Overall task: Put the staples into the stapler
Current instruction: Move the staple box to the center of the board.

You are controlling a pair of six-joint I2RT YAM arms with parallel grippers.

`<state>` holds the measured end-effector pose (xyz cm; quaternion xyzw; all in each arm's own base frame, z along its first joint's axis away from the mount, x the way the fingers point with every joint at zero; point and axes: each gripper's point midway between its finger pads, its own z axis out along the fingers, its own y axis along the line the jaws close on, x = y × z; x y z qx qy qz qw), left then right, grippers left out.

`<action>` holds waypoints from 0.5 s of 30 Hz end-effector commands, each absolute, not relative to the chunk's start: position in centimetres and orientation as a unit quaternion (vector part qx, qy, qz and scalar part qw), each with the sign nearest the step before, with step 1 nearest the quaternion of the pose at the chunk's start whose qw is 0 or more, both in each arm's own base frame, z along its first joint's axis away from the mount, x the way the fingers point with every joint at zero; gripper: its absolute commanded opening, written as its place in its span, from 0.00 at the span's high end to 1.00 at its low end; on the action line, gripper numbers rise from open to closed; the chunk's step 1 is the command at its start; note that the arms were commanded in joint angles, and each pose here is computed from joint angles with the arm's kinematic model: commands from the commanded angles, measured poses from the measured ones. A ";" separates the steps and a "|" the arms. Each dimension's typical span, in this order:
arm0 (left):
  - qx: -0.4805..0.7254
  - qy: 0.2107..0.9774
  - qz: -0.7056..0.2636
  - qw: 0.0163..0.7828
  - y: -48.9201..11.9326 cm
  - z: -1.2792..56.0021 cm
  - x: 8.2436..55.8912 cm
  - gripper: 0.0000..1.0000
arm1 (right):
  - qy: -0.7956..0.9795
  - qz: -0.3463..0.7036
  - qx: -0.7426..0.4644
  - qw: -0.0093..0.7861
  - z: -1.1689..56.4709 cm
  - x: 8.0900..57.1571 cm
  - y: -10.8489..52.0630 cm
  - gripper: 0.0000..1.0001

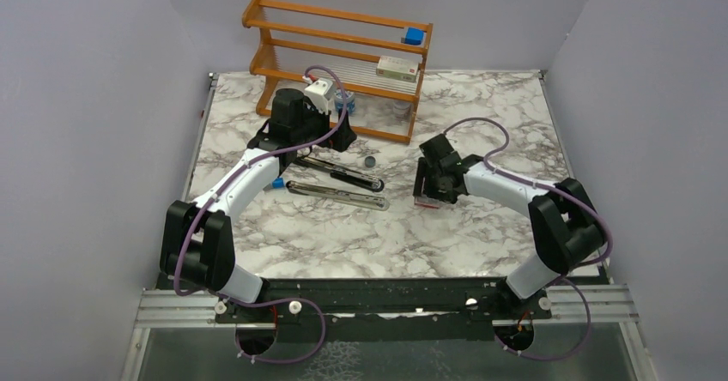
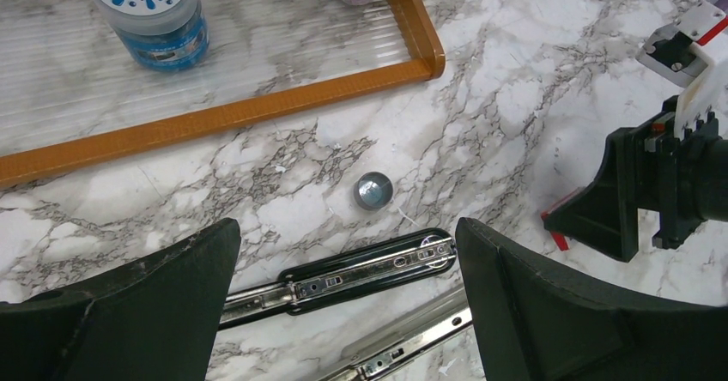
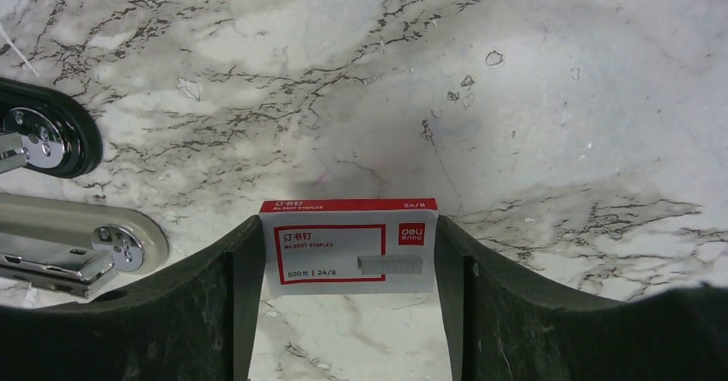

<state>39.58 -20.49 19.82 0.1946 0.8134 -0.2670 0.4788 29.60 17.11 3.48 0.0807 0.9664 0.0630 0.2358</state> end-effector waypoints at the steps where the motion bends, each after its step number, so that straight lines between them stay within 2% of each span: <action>1: 0.172 0.810 -0.266 0.494 -20.3 21.4 40.6 0.01 | 0.960 0.034 0.086 0.264 3.6 30.8 17.4 0.35; 9: 0.026 0.840 -0.189 0.507 -16.4 21.3 42.9 0.01 | 0.958 -0.018 0.080 0.274 2.8 32.0 16.7 0.29; 15: 0.061 0.817 -0.249 0.517 -17.7 22.3 41.3 0.01 | 0.952 -0.049 0.073 0.294 3.3 33.0 15.7 0.26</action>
